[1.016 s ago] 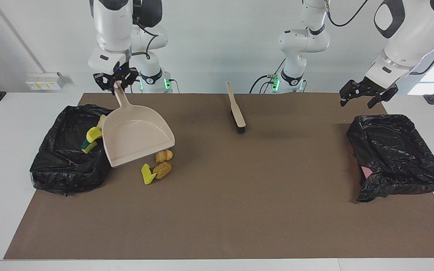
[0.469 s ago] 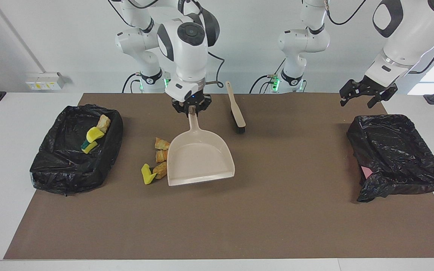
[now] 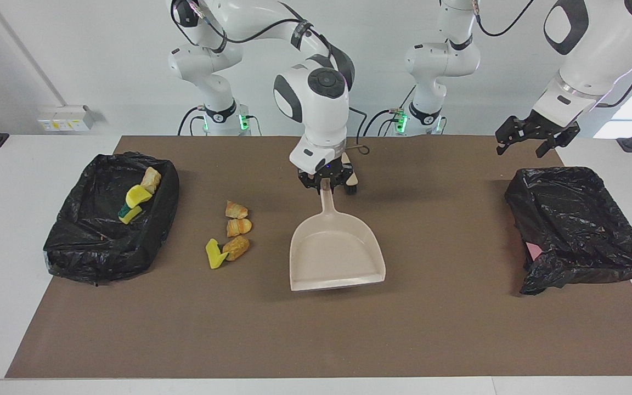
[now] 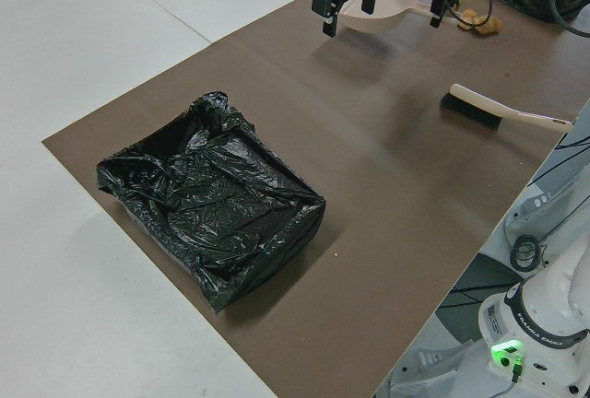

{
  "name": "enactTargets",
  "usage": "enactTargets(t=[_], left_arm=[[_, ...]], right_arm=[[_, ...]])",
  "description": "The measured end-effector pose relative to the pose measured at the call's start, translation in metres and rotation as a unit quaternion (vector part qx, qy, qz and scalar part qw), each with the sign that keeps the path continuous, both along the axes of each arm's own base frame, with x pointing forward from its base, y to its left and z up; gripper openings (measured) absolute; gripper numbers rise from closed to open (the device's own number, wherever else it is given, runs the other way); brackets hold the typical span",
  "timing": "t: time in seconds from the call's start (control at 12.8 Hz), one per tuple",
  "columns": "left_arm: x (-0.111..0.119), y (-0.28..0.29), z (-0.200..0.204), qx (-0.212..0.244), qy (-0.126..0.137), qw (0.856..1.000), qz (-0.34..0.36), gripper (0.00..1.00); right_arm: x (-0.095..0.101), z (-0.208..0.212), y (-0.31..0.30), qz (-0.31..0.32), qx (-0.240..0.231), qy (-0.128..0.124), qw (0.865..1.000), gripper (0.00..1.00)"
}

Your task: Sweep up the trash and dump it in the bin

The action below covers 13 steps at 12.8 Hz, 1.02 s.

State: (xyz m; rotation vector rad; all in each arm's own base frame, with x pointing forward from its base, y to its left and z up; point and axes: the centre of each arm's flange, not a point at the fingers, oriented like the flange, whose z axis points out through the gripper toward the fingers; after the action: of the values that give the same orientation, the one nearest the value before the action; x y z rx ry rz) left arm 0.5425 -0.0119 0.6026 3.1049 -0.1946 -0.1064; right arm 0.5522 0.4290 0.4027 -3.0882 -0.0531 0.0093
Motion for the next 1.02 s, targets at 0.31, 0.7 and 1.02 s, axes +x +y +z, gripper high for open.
enactTargets(t=[0.31, 0.7, 1.02], left_arm=[[0.000, -0.001, 0.000, 0.000, -0.002, 1.000, -0.001, 1.00], [0.000, -0.009, -0.001, 0.000, -0.003, 1.000, -0.008, 1.00], [0.004, -0.021, -0.001, -0.001, -0.018, 1.000, -0.018, 1.00]], right_arm=[[0.005, -0.033, 0.008, 0.000, 0.010, 0.003, 1.000, 0.32], [-0.002, -0.044, 0.010, -0.006, 0.021, 0.027, 0.999, 0.32], [-0.002, -0.047, 0.011, 0.029, 0.025, 0.019, 0.999, 0.51]])
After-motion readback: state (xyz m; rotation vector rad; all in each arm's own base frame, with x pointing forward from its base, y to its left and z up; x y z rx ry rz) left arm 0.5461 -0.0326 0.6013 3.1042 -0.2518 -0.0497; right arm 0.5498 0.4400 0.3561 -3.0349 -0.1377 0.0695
